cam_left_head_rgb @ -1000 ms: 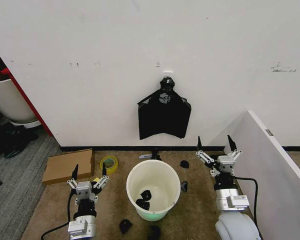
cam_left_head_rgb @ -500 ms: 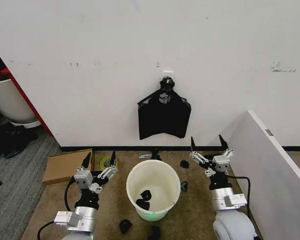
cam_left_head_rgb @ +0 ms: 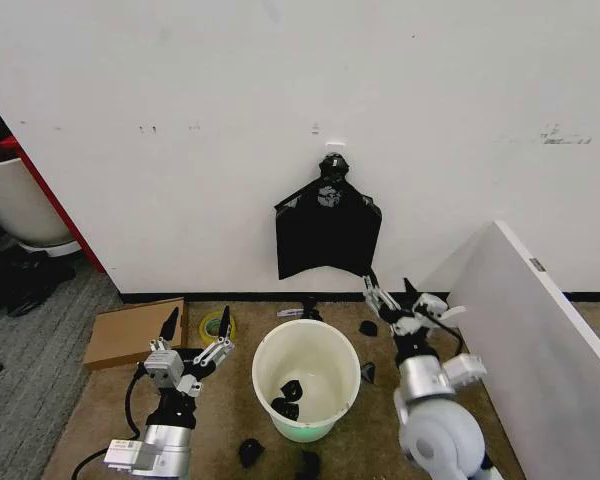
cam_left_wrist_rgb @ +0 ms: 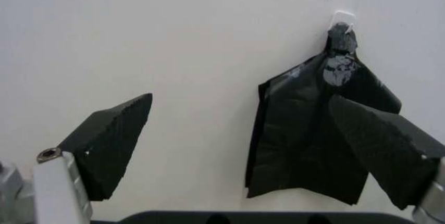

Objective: Place the garbage bag over the trash bin.

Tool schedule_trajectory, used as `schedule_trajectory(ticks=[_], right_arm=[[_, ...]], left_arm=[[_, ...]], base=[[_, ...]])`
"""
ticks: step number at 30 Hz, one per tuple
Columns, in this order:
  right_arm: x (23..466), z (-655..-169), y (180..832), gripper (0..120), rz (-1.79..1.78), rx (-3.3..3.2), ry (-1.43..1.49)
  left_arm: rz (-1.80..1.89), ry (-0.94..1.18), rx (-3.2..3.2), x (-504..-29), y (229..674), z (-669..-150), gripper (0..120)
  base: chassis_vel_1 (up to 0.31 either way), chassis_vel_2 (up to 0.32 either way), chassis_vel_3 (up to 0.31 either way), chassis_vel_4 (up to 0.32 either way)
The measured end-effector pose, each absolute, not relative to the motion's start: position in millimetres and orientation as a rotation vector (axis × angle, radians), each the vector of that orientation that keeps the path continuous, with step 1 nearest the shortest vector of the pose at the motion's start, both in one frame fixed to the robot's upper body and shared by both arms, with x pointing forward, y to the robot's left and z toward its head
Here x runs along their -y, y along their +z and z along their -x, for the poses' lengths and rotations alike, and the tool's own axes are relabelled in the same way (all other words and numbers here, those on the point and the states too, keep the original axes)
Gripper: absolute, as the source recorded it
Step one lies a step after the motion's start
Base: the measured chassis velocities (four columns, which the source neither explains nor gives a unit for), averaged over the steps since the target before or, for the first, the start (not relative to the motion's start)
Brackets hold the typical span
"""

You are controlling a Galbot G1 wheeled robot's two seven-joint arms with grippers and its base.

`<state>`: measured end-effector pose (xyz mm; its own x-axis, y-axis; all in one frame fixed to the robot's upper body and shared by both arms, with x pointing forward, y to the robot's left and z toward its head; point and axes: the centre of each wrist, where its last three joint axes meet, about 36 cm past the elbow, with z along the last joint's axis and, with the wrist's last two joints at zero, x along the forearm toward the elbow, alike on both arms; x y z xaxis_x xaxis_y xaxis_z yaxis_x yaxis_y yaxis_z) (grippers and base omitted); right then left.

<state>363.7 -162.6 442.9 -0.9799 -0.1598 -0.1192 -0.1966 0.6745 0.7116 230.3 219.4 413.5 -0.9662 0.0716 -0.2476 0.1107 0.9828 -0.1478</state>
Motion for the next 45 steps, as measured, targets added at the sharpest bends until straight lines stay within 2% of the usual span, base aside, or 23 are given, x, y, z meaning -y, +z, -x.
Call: schedule_trajectory(ticks=[1,6,17,26,45], right_arm=[[162.6,-363.7,442.9,100,0.302,-2.831,1.212],[145.1,-434.7,453.5,100,0.386,-2.67,1.499],[117.8,-525.9,461.4,100,0.384,-2.643,1.637],[111.0,-553.7,465.6,97,0.357,-2.611,1.642],[115.9,-556.7,447.1,29,0.304,-2.632,1.519]], left_arm=[[-0.135,-0.235,-2.885,-219.4,413.5,-230.3,100],[-0.111,-0.188,-2.884,-220.8,415.3,-225.0,100],[-0.054,-0.173,-2.912,-221.9,412.2,-228.8,100],[-0.016,-0.166,-2.932,-221.8,402.8,-227.6,100],[0.018,-0.14,-2.963,-218.7,387.6,-226.4,100]], base=[[0.0,0.0,0.0,0.0],[0.0,0.0,0.0,0.0],[0.0,0.0,0.0,0.0],[0.0,0.0,0.0,0.0],[0.0,0.0,0.0,0.0]])
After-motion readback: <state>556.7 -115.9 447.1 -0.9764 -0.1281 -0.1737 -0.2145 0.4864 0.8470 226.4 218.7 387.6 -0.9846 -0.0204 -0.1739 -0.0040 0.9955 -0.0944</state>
